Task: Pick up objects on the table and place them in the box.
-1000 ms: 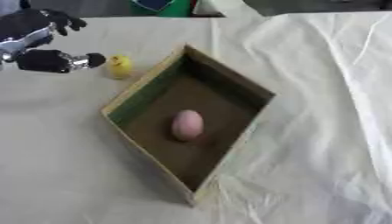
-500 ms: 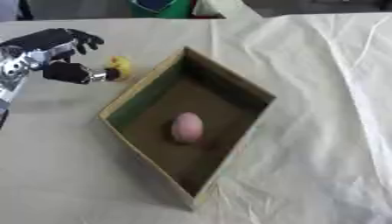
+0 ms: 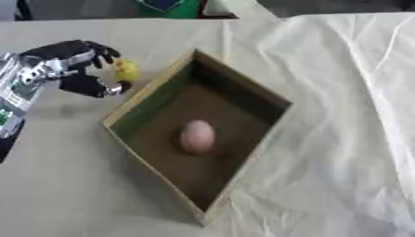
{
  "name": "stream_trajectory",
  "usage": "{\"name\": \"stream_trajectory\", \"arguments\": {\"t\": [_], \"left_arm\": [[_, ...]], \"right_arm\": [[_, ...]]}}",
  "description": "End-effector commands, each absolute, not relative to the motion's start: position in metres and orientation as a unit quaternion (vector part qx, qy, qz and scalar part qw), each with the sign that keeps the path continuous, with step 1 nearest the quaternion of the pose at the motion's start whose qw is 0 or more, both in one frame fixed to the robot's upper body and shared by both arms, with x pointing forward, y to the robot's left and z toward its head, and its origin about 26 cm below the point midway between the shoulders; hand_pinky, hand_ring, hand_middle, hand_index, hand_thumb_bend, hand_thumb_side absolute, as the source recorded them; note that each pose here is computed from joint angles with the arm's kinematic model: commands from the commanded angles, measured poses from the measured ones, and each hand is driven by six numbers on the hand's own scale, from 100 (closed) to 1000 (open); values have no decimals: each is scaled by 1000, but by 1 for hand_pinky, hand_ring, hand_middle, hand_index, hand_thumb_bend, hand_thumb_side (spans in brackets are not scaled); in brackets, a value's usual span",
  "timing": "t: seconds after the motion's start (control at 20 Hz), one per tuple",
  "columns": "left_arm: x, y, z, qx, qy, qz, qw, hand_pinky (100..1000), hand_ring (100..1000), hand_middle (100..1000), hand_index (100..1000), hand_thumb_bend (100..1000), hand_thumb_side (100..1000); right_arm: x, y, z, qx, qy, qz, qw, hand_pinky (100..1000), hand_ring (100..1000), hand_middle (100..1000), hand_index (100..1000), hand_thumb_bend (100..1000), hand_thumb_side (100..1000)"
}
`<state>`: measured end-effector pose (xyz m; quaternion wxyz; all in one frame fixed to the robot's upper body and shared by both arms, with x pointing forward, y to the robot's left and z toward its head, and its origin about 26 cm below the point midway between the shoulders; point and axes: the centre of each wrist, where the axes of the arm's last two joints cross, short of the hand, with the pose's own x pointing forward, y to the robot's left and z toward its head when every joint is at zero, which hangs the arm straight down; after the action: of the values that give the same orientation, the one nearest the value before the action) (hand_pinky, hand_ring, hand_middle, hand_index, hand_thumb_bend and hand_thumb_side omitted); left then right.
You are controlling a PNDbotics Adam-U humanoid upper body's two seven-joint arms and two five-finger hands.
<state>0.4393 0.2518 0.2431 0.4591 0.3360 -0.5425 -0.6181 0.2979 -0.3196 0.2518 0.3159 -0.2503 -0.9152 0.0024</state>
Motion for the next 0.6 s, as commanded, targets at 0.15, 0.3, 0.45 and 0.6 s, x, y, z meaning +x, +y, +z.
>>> {"name": "stream_trajectory", "arguments": {"t": [0.15, 0.3, 0.45, 0.6], "left_arm": [[443, 254, 255, 381, -543, -599, 449, 615, 795, 804, 943, 334, 705], [446, 256, 252, 398, -537, -591, 451, 617, 796, 805, 940, 310, 692], [448, 258, 251, 413, -533, -584, 452, 621, 800, 810, 940, 325, 688], [448, 259, 251, 426, -530, -581, 447, 625, 804, 814, 940, 331, 683]], "right_arm": [[295, -318, 261, -245, -921, 5, 303, 792, 644, 584, 768, 100, 518], [295, -317, 260, -241, -921, 8, 304, 795, 645, 585, 768, 100, 519], [295, -317, 259, -239, -921, 9, 306, 797, 645, 584, 766, 100, 522], [295, -318, 258, -238, -921, 10, 309, 798, 646, 580, 766, 100, 526]]}}
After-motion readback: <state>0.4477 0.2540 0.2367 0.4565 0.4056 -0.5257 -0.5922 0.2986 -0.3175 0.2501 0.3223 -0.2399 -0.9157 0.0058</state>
